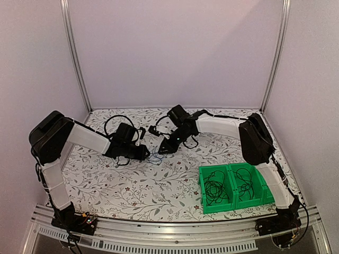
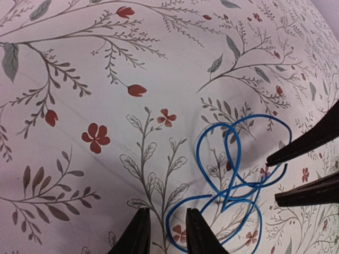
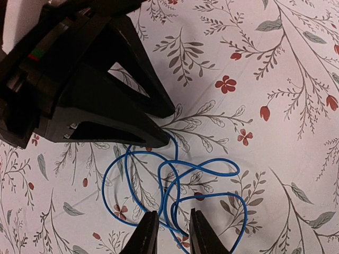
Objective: Untangle the cables
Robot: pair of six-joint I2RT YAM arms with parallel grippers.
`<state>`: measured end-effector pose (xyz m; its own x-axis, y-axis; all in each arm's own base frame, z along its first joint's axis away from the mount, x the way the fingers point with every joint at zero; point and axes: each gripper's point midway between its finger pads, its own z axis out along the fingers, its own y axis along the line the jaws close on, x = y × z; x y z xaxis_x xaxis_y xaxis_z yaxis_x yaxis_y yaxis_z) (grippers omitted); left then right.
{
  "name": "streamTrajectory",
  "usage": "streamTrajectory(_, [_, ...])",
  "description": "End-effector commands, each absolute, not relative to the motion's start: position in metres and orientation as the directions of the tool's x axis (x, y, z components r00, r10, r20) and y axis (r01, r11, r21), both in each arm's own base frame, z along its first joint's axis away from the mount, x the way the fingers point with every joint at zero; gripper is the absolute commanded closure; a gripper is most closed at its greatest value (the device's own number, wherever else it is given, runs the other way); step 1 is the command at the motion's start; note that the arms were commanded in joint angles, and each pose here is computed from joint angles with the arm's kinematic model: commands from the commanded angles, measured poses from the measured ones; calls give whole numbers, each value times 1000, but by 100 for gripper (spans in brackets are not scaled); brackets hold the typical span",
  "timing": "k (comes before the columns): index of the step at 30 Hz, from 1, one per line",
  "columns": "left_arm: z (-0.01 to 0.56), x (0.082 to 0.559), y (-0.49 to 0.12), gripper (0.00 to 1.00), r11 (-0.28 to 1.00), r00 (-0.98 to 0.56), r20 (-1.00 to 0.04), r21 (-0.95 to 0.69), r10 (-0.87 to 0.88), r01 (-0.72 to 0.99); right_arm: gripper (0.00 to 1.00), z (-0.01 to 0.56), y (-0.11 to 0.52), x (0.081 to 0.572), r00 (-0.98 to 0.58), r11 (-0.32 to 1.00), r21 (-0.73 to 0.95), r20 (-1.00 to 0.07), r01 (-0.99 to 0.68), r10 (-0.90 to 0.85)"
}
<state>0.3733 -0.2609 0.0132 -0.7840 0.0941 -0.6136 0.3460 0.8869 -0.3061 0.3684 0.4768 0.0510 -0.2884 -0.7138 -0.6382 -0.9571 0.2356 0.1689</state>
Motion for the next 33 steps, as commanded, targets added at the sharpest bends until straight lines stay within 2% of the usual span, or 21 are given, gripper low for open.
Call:
streamTrajectory(1, [2,366,-258,78,889,-810,-576,-306,113,342,76,40,484,367,-293,225,189,-638,-956,-712])
streamTrajectory(3, [3,366,-257,78,889,-809,-577,-304,113,341,76,40,484,367,-292,226,186,-639,-956,-711])
streamTrajectory(4, [3,366,-258,78,889,-809,-577,-304,114,342,79,40,485,367,-292,225,186,-641,-956,-710])
streamTrajectory(5, [3,366,-258,78,888,-808,-577,-304,115,343,89,41,485,368,-290,224,185,-642,-957,-710])
streamTrajectory(6, [3,366,-258,78,888,-809,-577,-306,114,344,94,41,486,367,-290,223,186,-643,-957,-709])
streamTrajectory(8, [2,367,-258,78,887,-809,-576,-308,112,343,99,46,486,367,-289,220,188,-648,-957,-704])
streamTrajectory(12, [-2,366,-259,73,885,-811,-573,-311,114,345,100,67,488,362,-281,198,198,-671,-960,-687])
streamTrajectory(16, [-4,368,-265,73,872,-808,-577,-330,117,362,100,99,489,355,-257,166,197,-708,-966,-658])
streamTrajectory(23, [-13,370,-269,86,866,-805,-577,-324,140,382,100,125,486,350,-232,155,172,-731,-973,-641])
streamTrajectory(27, [-25,372,-260,94,892,-803,-570,-257,172,373,100,144,486,344,-217,134,170,-747,-976,-628])
streamTrajectory(30, [-34,370,-256,100,898,-806,-562,-237,184,370,100,180,483,340,-177,120,131,-782,-984,-597])
streamTrajectory(33, [-45,368,-254,100,903,-815,-548,-232,187,363,100,222,480,335,-117,95,78,-823,-992,-555])
